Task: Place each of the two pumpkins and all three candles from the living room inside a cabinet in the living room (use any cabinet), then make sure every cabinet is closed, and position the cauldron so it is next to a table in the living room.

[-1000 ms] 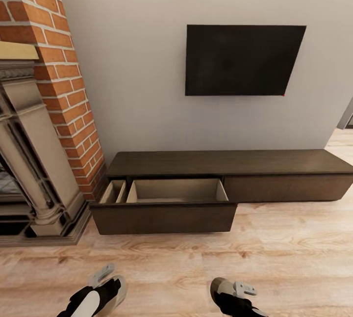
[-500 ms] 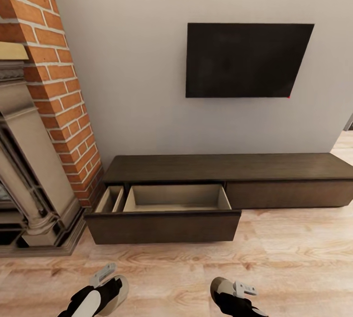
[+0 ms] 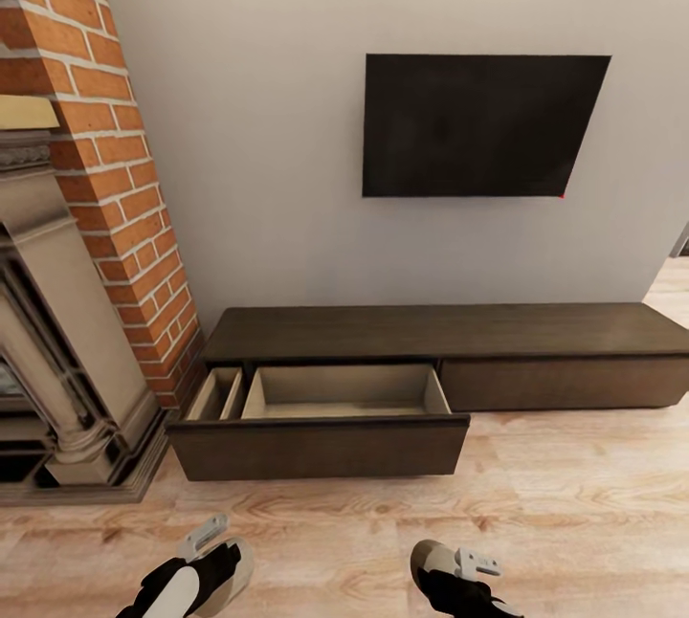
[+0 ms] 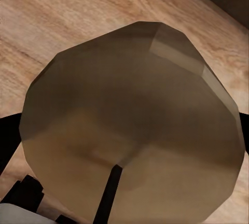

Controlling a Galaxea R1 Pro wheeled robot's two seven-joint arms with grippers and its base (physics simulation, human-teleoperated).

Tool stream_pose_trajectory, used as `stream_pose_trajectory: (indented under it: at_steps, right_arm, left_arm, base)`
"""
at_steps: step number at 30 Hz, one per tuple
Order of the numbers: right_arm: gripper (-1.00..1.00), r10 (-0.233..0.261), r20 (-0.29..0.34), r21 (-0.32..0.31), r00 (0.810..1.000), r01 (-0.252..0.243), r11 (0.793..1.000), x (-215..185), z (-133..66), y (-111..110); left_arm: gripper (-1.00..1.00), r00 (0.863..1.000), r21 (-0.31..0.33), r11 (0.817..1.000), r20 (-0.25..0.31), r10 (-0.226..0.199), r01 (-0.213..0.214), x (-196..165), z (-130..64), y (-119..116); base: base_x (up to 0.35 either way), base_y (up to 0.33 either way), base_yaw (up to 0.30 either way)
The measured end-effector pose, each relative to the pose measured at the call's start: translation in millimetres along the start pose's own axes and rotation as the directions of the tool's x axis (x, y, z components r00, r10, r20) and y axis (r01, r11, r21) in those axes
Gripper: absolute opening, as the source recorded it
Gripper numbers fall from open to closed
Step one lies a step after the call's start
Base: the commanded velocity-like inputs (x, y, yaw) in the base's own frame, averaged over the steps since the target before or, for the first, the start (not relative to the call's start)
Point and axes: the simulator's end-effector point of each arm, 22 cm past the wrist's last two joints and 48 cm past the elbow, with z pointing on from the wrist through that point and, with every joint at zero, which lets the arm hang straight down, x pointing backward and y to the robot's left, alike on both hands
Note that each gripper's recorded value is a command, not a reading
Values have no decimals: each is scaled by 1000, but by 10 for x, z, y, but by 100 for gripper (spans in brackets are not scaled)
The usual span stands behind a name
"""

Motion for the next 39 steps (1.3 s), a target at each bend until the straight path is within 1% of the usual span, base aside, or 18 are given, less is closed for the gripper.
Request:
stream_pose_trajectory:
  at_steps: [5,9,13,15,17,19,20,22,23,25,26,27,28,29,31,33,35,39]
  right_arm:
    - [-100,-2,-10,-1,1000,2,1000,-29,-72,21]
    - [-100,-2,-2,0,1000,2,1000,-90,-129,37]
    - [-100,-7,0,-1,1000,7,1000,-141,-187,44]
    - [-100,-15,-9,3,1000,15,1000,-137,-217,49]
    - [-100,-24,-42,6,999,24,1000,-93,-249,56]
    - [-100,-35,-93,-3,995,35,999,-57,-294,130]
    - [-100,-41,-124,-20,991,39,999,-76,-334,228]
    - [-100,-70,-154,-52,985,63,997,-276,-457,475]
    - [-100,-91,-156,-54,984,84,995,-432,-543,583]
    - [-100,-140,-149,-26,979,137,990,-776,-763,728]
    - [-100,-151,-147,-18,978,150,989,-867,-835,763]
    - [-100,-177,-145,5,973,180,984,-1010,-958,791]
    - [-100,-208,-114,25,971,212,977,-1292,-1165,872]
    - [-100,-220,-88,29,972,223,974,-1482,-1315,932]
    - [-100,-214,-92,33,972,218,975,-1644,-1499,954]
    - [-100,-201,-97,34,975,205,978,-1747,-1616,960]
    - [-100,-192,-96,27,977,195,980,-1808,-1689,1001]
    - [-100,-185,-101,21,977,189,982,-1847,-1758,1051]
  left_arm:
    - [-100,1000,-1,1000,-1,1,-1,-36,-79,-15]
    - [-100,1000,0,1000,-4,0,0,-61,-143,-33]
    - [-100,1000,0,1000,-7,6,-6,-94,-209,-61]
    - [-100,1000,2,1000,-6,8,-8,-133,-246,-86]
    - [-100,1000,12,1000,-11,16,-16,-175,-302,-138]
    - [-100,999,32,999,-27,40,-39,-200,-383,-226]
    - [-100,997,55,997,-39,62,-60,-239,-453,-326]
    - [-100,992,93,990,-58,110,-105,-356,-604,-494]
    - [-100,990,103,988,-64,123,-116,-422,-665,-534]
    - [-100,990,121,986,-62,125,-117,-583,-771,-598]
    - [-100,990,127,985,-60,125,-117,-632,-808,-622]
    - [-100,991,138,984,-51,124,-116,-726,-865,-672]
    - [-100,990,156,980,-41,133,-125,-833,-955,-752]
    - [-100,988,169,976,-40,147,-139,-878,-1029,-809]
    - [-100,983,192,966,-32,182,-173,-956,-1200,-961]
    - [-100,979,190,962,-22,204,-196,-1030,-1334,-1045]
    - [-100,980,177,965,-1,199,-196,-1165,-1448,-1090]
    - [-100,983,204,963,7,181,-179,-1190,-1637,-1331]
  base:
    - [0,0,0]
    - [0,0,0]
    - [0,0,0]
    - [0,0,0]
    - [0,0,0]
    - [0,0,0]
    - [0,0,0]
    - [0,0,0]
    - [0,0,0]
    - [0,0,0]
    - [0,0,0]
    - [0,0,0]
    - [0,0,0]
    - [0,0,0]
    - [0,0,0]
    - [0,0,0]
    - [0,0,0]
    - [0,0,0]
